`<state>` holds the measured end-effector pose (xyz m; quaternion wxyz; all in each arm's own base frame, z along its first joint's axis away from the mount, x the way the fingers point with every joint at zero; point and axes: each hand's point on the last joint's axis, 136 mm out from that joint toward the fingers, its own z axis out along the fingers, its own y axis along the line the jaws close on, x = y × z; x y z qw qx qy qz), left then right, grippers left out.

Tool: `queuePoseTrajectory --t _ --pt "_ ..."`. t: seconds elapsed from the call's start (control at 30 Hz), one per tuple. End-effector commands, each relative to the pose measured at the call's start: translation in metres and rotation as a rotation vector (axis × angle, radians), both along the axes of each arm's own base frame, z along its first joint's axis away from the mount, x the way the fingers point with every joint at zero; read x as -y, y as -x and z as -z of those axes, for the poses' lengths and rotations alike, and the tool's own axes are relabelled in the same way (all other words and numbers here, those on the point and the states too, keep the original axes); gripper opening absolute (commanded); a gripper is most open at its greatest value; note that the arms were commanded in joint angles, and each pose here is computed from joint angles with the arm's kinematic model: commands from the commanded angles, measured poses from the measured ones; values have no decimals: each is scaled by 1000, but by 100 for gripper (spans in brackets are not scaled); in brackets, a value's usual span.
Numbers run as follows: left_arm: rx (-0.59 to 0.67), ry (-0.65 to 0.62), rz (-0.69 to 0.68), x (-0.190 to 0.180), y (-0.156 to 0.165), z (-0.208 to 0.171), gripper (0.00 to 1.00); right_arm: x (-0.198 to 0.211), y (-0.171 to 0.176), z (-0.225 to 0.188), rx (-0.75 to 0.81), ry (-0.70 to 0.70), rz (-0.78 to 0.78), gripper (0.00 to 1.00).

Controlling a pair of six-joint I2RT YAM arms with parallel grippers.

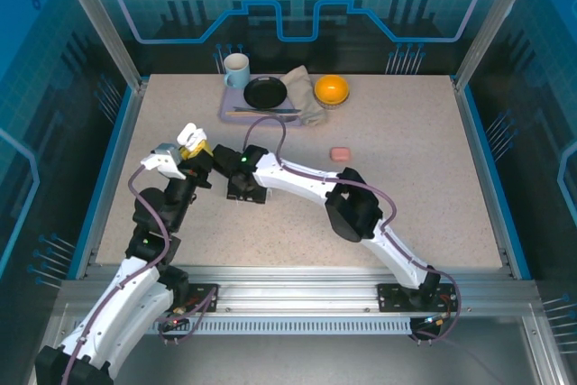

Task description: Insert the wireless bluetooth earbuds into the charging case

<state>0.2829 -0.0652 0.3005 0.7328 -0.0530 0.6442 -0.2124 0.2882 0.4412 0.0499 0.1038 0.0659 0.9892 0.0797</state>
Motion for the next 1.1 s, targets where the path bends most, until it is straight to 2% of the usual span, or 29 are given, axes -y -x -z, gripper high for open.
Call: queuePoseTrajectory --t 0.0,0.4,1.07 --pt "66 31 -25 -7 4 -17 0 0 -1 10 2 41 51 56" --pt "72 20 -46 -10 6 -18 0 -18 -9 30 -5 39 49 54" --pt "65 27 -79 -16 6 -11 0 -24 -8 50 -20 55 39 39"
